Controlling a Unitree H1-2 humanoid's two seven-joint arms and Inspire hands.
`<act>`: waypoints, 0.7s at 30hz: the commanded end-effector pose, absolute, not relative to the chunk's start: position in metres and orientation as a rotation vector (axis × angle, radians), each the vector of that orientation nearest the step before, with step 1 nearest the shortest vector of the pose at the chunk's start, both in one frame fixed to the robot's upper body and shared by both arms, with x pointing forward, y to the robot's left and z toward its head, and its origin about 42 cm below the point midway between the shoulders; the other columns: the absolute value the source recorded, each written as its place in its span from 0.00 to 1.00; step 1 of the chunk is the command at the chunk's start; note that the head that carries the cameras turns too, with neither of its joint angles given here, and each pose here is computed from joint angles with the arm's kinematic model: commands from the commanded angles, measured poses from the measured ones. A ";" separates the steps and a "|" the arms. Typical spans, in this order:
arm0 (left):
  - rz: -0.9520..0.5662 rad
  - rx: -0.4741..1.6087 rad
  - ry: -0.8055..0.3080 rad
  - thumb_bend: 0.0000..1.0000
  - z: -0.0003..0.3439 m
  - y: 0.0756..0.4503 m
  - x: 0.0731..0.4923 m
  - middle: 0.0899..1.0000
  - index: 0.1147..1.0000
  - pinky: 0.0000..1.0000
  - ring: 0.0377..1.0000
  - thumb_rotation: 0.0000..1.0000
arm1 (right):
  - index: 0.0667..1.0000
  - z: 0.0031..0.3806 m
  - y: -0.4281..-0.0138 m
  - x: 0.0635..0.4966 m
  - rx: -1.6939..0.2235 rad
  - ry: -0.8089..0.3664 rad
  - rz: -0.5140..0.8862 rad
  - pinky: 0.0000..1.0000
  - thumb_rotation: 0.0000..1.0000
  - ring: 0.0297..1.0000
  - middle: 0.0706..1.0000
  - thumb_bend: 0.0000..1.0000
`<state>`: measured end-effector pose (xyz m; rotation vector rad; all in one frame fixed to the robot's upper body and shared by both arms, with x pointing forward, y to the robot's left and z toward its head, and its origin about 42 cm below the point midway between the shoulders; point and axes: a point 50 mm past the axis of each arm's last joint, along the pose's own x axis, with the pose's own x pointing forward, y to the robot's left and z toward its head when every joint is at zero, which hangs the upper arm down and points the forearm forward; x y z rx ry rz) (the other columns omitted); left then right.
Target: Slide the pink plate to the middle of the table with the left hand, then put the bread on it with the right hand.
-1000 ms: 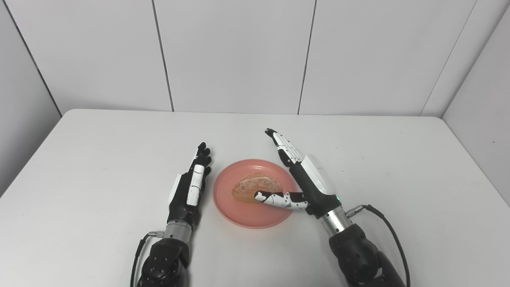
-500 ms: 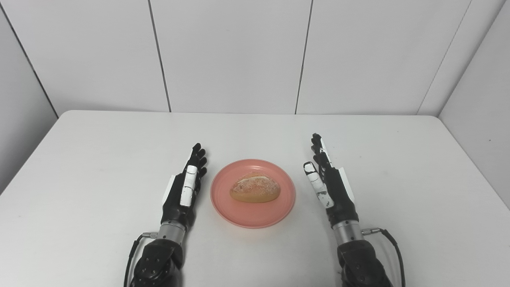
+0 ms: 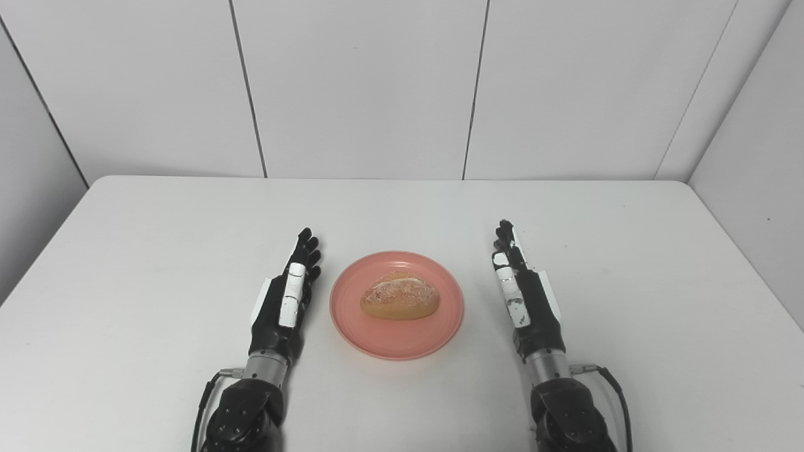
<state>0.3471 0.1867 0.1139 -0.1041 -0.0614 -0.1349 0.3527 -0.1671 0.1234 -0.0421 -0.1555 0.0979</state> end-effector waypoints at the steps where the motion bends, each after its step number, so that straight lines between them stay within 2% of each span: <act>1: -0.148 -0.100 -0.142 0.73 0.132 0.188 0.355 1.00 1.00 1.00 1.00 1.00 | 1.00 0.144 -0.161 0.368 -0.023 -0.216 0.127 1.00 1.00 1.00 1.00 0.62; 8: -0.158 -0.101 -0.148 0.72 0.134 0.189 0.355 1.00 1.00 1.00 1.00 1.00 | 1.00 0.143 -0.160 0.371 -0.019 -0.200 0.173 1.00 0.98 1.00 1.00 0.69; 21: -0.154 -0.099 -0.143 0.73 0.136 0.188 0.354 1.00 1.00 1.00 1.00 1.00 | 1.00 0.145 -0.160 0.376 0.014 -0.191 0.228 1.00 0.93 1.00 1.00 0.69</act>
